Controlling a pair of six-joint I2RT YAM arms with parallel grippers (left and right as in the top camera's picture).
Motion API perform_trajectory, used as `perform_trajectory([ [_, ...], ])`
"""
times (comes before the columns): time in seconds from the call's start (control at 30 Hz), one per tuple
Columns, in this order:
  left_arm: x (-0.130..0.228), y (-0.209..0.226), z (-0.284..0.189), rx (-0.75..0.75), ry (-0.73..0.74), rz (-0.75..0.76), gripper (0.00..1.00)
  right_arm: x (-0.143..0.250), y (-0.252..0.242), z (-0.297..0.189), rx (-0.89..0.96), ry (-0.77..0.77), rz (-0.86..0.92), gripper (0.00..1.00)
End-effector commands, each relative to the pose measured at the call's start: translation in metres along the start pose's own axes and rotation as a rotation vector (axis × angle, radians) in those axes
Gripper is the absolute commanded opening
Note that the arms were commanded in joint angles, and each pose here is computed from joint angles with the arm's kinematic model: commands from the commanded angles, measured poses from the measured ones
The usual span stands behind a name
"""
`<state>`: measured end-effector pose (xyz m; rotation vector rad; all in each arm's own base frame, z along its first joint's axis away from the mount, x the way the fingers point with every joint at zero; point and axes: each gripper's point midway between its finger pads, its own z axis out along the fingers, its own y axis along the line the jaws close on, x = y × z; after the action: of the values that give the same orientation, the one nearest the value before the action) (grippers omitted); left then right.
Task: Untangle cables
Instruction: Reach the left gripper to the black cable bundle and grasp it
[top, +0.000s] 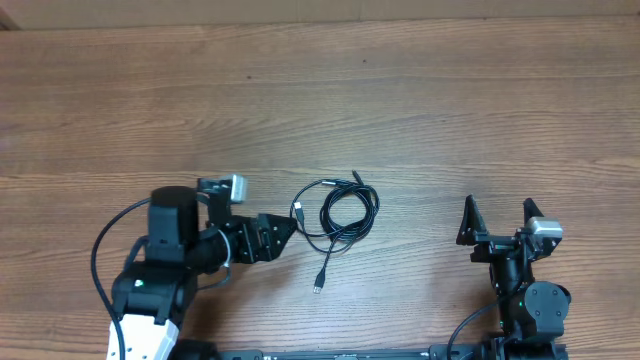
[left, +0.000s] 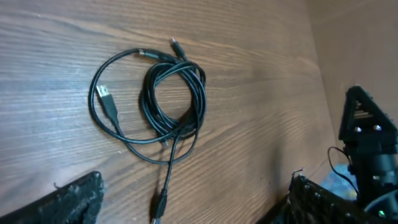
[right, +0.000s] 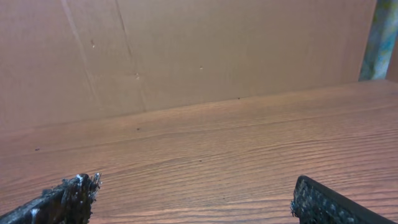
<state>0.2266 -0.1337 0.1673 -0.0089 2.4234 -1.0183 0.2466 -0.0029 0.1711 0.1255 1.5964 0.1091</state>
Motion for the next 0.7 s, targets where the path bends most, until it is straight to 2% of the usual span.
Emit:
perform_trajectory([
  [0.0, -0.018, -0.014, -0.003, -0.080, -0.068, -0.030, 0.93, 0.003, -0.004, 0.001, 0.019, 0.001, 0.004, 1.00],
  [0.13, -0.022, -0.026, 0.003, -0.145, -0.096, -0.065, 0.93, 0.003, -0.004, 0.001, 0.019, 0.001, 0.004, 1.00],
  [0.23, -0.014, -0.034, 0.018, -0.169, -0.083, -0.172, 0.93, 0.003, -0.004, 0.001, 0.019, 0.001, 0.004, 1.00],
  [0.33, -0.003, -0.040, 0.038, -0.179, -0.047, -0.279, 0.88, 0.003, -0.004, 0.001, 0.019, 0.001, 0.004, 1.00],
  [0.37, 0.000, -0.036, 0.050, -0.217, -0.054, -0.341, 0.86, 0.003, -0.004, 0.001, 0.019, 0.001, 0.004, 1.00],
  [0.43, -0.001, -0.029, 0.064, -0.268, -0.085, -0.375, 0.83, 0.003, -0.004, 0.001, 0.019, 0.001, 0.004, 1.00],
  [0.5, -0.005, -0.020, 0.078, -0.316, -0.127, -0.418, 0.86, 0.003, -0.004, 0.001, 0.019, 0.001, 0.004, 1.00],
  [0.67, 0.009, -0.012, 0.116, -0.325, -0.093, -0.740, 0.86, 0.003, -0.004, 0.001, 0.019, 0.001, 0.004, 1.00],
])
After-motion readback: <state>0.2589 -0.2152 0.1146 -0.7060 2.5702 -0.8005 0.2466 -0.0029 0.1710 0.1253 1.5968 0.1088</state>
